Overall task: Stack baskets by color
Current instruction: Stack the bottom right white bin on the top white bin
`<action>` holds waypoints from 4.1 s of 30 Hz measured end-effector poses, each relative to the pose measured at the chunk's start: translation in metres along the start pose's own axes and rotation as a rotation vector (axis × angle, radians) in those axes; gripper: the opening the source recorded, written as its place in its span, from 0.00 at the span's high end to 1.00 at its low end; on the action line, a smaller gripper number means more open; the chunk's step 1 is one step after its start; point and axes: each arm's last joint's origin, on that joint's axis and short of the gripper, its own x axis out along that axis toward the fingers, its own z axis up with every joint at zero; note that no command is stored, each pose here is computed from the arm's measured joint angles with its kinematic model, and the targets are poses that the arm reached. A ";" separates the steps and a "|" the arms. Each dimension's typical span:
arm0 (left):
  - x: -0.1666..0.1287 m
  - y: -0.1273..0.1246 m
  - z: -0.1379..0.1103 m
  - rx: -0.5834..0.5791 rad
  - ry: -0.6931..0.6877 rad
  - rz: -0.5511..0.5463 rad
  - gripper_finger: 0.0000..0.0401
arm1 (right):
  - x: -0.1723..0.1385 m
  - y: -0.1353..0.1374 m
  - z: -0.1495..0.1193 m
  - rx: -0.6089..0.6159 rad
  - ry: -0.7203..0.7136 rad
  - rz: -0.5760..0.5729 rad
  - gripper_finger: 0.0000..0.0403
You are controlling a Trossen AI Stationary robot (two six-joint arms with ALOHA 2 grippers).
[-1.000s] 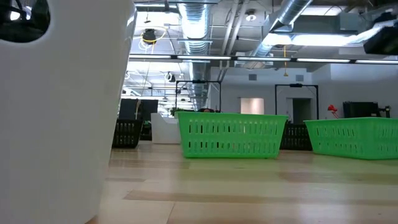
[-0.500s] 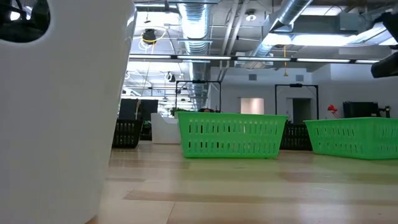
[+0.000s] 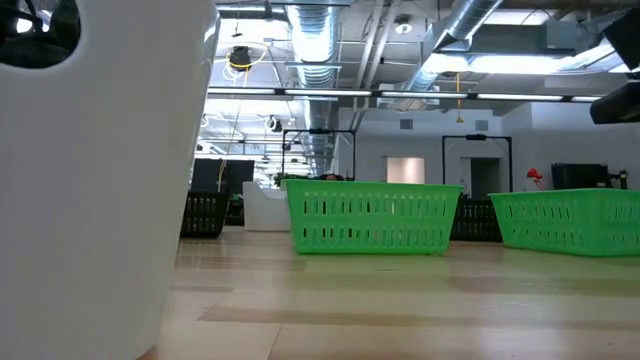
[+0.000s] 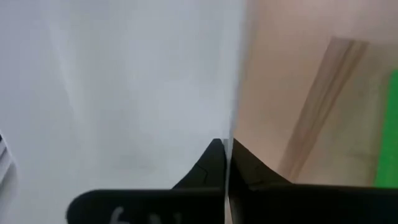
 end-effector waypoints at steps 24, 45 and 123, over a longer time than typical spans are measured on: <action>0.000 0.000 0.000 -0.002 0.000 -0.001 0.36 | -0.123 -0.025 0.049 0.067 -0.320 -0.081 1.00; 0.000 0.000 0.000 -0.015 0.000 0.000 0.36 | -0.286 -0.216 0.070 0.000 -0.936 -0.790 1.00; 0.000 0.001 0.000 -0.049 -0.008 0.017 0.36 | -0.206 -0.402 0.135 -0.123 -0.447 -0.689 1.00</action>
